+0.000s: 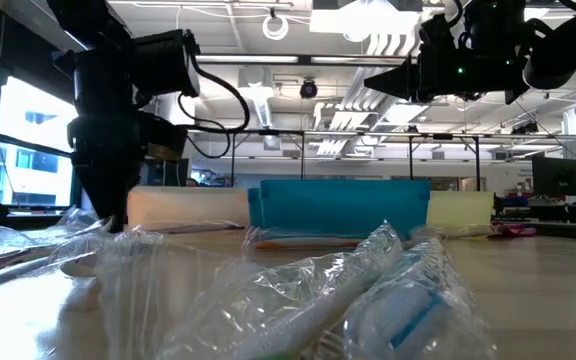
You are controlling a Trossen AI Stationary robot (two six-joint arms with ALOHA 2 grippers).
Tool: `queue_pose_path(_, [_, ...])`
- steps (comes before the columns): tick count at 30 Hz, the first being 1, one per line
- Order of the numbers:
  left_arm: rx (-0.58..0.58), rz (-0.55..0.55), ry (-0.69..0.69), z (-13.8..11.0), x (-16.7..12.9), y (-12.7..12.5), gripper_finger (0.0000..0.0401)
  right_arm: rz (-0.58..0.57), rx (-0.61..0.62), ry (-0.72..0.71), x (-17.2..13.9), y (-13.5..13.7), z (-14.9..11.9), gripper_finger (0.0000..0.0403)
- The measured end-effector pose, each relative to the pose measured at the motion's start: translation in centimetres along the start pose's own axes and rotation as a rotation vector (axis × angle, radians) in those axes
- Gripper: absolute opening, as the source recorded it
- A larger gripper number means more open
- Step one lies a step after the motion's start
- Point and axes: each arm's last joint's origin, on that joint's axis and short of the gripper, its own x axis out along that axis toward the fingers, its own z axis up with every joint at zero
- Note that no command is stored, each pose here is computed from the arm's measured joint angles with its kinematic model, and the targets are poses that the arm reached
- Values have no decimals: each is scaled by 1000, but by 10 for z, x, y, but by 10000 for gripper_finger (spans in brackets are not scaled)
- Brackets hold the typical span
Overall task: Pick & Place Toothbrushes
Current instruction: Put the violet toothbrush into the yellow bin
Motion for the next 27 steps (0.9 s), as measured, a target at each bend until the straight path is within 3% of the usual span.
queue_pose_path(27, [-46, 64, -472, -6, -86, 5, 1, 0, 0, 0, 0, 0, 0, 2])
